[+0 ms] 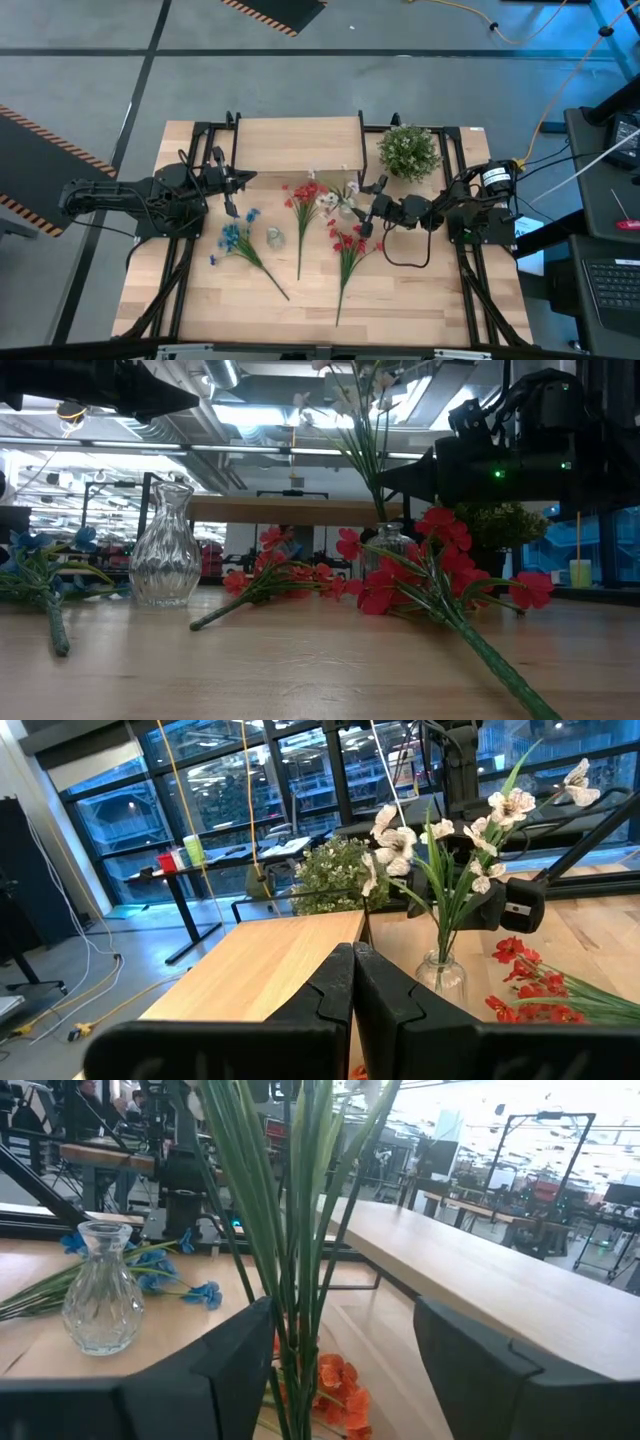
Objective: Pick and place flowers into a vace then onto a shelf
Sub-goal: Put the white flowers into the right transparent vase
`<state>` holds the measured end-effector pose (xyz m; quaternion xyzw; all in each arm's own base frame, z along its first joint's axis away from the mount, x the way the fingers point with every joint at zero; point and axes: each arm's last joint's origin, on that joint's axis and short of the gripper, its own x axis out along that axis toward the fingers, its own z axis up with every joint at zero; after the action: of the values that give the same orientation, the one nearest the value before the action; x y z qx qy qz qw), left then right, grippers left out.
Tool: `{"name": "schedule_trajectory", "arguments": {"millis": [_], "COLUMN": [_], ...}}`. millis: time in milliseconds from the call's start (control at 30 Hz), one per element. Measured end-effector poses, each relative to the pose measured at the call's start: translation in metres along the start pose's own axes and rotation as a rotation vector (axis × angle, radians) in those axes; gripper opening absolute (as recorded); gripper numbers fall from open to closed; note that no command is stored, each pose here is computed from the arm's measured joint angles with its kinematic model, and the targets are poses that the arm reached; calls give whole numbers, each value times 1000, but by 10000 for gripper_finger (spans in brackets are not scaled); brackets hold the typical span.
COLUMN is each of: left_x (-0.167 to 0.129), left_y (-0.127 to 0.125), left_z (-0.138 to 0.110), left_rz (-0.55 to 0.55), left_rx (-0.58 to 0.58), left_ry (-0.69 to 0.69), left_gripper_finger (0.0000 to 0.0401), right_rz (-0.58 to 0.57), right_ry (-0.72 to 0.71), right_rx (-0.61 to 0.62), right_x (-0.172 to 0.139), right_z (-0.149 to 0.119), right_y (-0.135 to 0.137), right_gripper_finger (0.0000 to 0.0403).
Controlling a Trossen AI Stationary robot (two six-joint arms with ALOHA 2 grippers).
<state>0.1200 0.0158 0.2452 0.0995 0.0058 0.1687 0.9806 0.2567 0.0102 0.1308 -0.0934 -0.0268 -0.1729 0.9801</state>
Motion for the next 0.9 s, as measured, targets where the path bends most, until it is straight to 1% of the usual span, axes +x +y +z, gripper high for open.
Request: {"name": "schedule_trajectory", "arguments": {"millis": [167,367,500,900], "left_x": [0,0,0,0], "left_y": [0,0,0,0], "left_z": [0,0,0,0], "left_rz": [0,0,0,0], "left_rx": [0,0,0,0], "left_ry": [0,0,0,0], "left_gripper_finger": [4,4,4,4], "right_rz": [1,9,17,33], "right_ry": [0,22,43,173], "right_rx": [4,87,90,126], "right_x": [0,-1,-2,-10], "right_z": [0,2,8,24], "right_y": [0,1,0,-6], "right_gripper_finger": [242,242,242,242]}}
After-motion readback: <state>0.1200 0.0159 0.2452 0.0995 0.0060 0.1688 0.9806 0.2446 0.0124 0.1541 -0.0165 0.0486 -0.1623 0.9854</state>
